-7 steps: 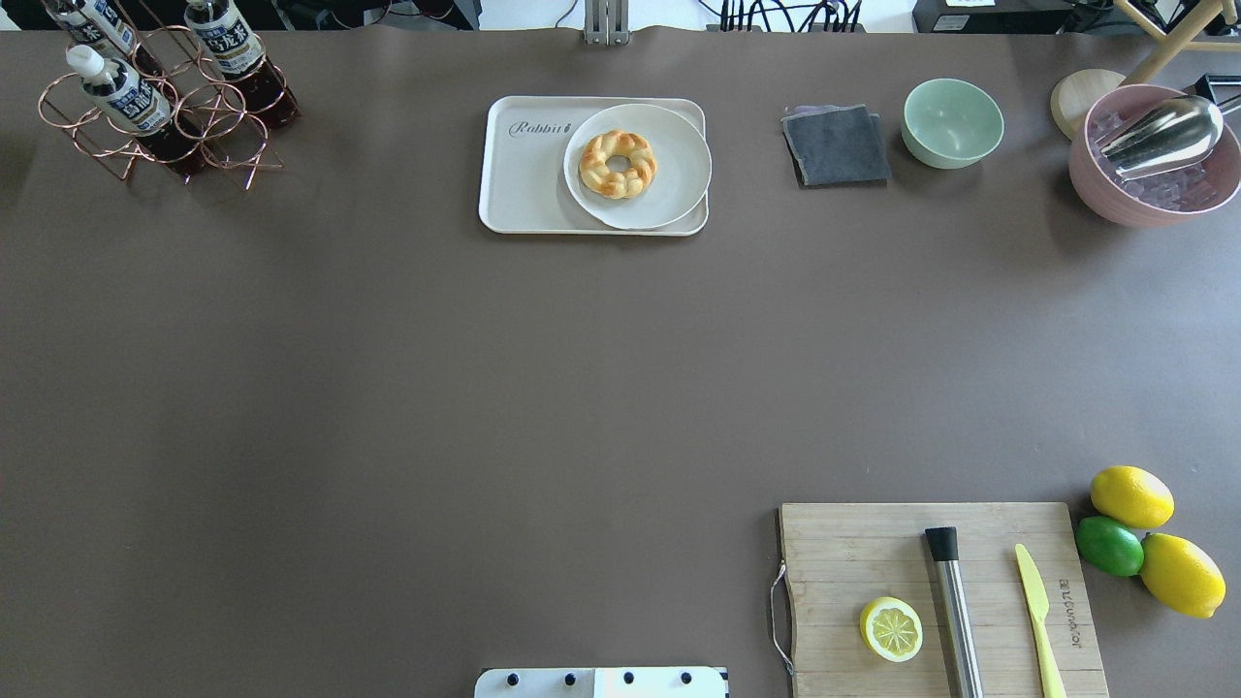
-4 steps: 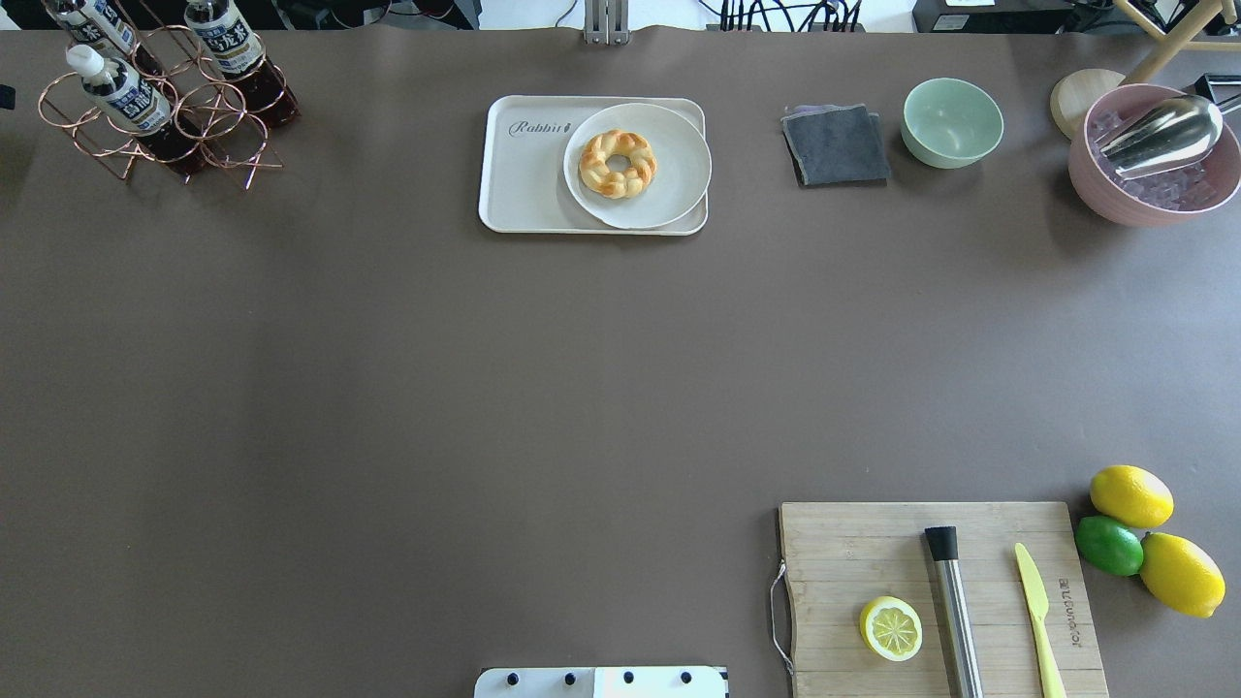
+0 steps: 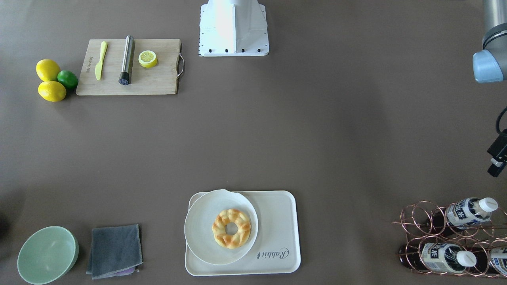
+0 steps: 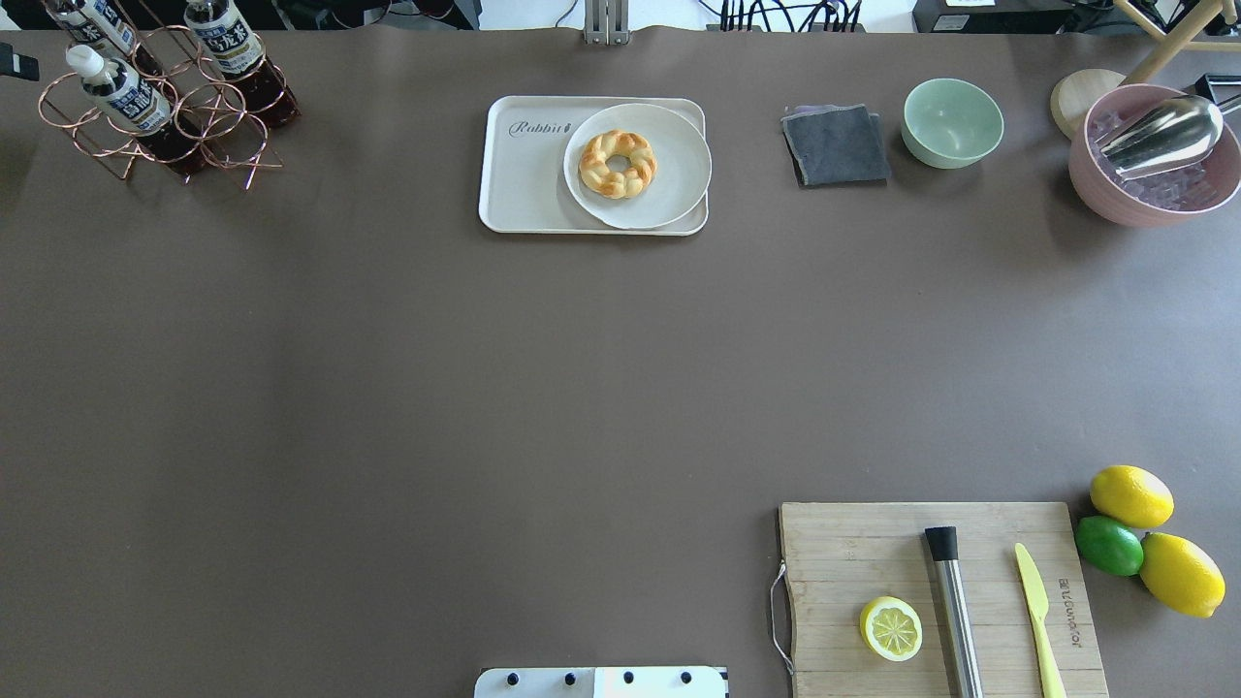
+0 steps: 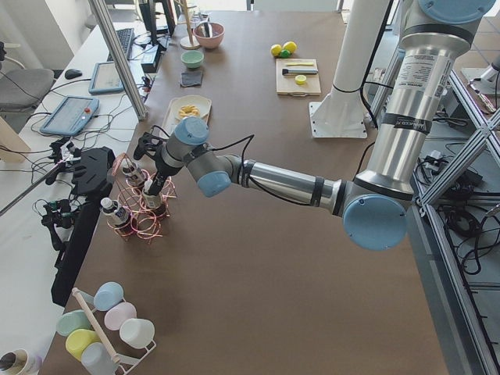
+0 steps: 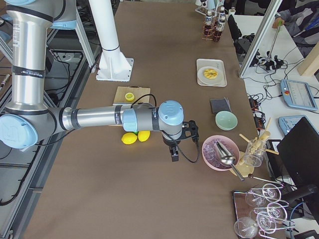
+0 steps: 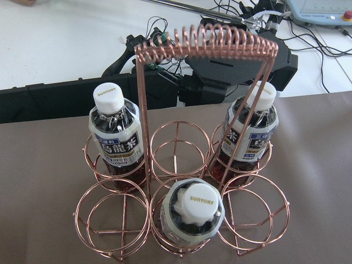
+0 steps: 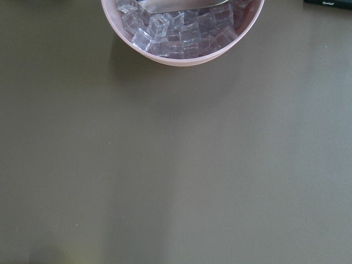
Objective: Place tea on tray
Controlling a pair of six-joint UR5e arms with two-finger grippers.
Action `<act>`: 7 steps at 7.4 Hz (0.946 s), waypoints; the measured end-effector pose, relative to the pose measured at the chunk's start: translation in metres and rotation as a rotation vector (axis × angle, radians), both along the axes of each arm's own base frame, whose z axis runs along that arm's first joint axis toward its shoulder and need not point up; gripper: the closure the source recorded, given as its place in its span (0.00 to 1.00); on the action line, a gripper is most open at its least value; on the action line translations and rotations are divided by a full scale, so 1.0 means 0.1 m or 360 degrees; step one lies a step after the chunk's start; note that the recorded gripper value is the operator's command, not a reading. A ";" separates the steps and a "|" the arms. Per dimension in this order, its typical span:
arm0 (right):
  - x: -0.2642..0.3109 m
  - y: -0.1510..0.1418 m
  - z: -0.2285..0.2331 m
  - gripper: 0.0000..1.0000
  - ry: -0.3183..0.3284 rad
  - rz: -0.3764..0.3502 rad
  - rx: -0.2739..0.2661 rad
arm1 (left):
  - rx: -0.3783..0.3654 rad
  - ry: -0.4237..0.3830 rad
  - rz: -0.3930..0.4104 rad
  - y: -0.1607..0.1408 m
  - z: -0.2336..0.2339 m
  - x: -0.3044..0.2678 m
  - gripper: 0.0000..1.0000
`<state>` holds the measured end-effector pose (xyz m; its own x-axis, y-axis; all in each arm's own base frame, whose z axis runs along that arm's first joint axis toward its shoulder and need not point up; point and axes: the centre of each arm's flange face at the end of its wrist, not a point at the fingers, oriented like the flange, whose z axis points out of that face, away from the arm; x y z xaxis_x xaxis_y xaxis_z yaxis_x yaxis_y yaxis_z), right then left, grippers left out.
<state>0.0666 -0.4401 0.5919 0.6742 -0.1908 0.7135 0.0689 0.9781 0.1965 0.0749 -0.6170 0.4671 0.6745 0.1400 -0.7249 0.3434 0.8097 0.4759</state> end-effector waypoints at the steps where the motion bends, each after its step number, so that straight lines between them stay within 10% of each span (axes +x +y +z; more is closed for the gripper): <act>1: 0.00 0.00 -0.01 0.00 0.0002 0.0005 -0.0002 | 0.0010 -0.0035 -0.0021 -0.05 0.04 0.14 0.03; 5: -0.03 -0.02 -0.03 0.00 0.0020 -0.0003 0.0034 | 0.0046 -0.0121 -0.0086 -0.40 0.14 0.52 0.03; 7: -0.04 -0.02 -0.03 0.00 0.0023 -0.0005 0.0039 | 0.0026 -0.0109 -0.0089 -0.50 0.20 0.63 0.32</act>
